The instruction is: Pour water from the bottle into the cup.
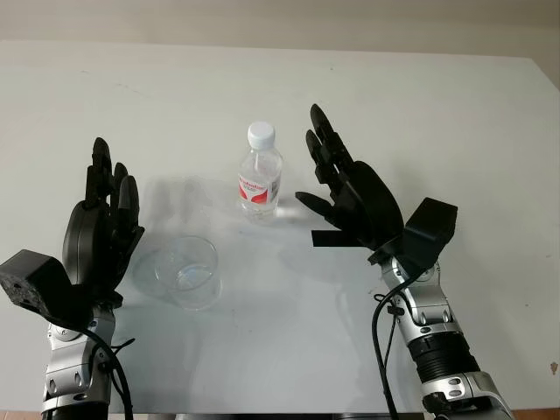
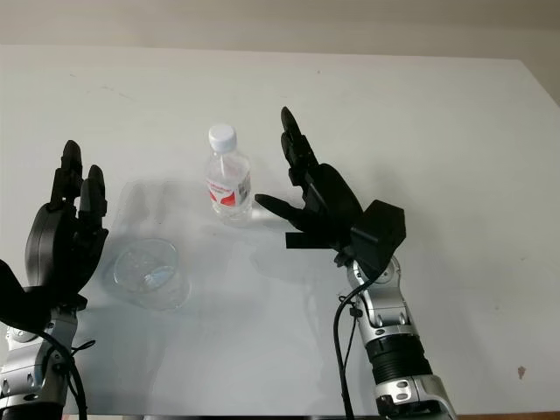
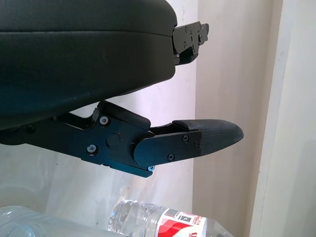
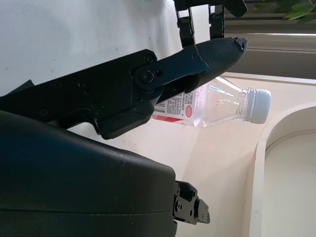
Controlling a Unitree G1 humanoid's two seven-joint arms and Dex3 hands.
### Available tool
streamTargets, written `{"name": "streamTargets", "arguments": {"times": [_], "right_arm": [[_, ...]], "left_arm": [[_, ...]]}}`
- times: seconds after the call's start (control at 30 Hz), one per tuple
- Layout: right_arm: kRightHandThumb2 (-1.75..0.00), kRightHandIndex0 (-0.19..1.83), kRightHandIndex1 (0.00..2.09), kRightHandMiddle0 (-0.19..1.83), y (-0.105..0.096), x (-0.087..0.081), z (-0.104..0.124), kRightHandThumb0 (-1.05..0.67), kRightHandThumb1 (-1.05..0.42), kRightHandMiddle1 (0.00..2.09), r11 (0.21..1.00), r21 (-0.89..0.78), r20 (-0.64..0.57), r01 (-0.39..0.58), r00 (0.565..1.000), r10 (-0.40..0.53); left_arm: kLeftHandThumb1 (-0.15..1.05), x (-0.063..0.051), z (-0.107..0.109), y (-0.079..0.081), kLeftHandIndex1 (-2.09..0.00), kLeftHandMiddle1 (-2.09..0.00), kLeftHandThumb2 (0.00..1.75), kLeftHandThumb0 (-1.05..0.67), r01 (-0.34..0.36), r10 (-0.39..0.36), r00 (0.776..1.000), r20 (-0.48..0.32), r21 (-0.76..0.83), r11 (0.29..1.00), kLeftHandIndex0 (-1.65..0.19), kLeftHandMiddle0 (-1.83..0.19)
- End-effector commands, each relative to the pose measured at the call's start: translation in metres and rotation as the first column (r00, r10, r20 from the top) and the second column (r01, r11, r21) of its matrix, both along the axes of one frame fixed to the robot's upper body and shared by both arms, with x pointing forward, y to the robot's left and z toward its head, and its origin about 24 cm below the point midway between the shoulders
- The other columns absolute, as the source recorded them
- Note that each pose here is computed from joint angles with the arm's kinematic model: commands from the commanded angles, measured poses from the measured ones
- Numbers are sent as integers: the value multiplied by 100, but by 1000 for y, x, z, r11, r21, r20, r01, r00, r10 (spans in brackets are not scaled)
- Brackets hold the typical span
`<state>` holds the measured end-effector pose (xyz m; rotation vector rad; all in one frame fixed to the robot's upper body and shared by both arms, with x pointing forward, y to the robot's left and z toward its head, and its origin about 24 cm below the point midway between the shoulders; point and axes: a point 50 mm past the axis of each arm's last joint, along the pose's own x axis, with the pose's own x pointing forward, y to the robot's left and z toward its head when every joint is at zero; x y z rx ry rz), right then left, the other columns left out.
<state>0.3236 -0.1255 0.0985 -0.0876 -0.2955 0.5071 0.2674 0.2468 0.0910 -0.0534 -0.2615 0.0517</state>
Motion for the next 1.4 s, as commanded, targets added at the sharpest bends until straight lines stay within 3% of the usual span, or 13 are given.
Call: {"name": "streamTargets", "arguments": {"times": [0.0,0.33,0.67,0.87,1.37], "right_arm": [[-6,-19,0,-19,-2,-3,0,-92,-101,0,1000,4,9,5,1000,-5],[-5,-19,0,-19,0,6,-4,-94,-101,0,999,-38,-2,0,1000,0],[-6,-19,0,-19,35,31,9,-101,-101,0,996,-52,-23,-73,997,72],[-5,-19,0,-19,56,41,5,-104,-100,0,992,-70,-80,-106,992,100],[-5,-19,0,-19,67,40,-2,-105,-99,0,966,-84,-110,-243,966,233]], "left_arm": [[105,-2,2,1,0,0,53,-73,-11,11,1000,15,8,1000,19,19],[105,6,3,2,0,-1,53,-72,-7,7,1000,13,7,1000,19,19],[105,8,5,0,0,0,53,-73,-6,6,999,33,7,1000,19,19],[105,7,6,1,0,-2,53,-73,-18,18,999,38,17,1000,19,19],[105,8,4,2,-1,-3,53,-72,-30,30,999,39,8,1000,19,19]]}}
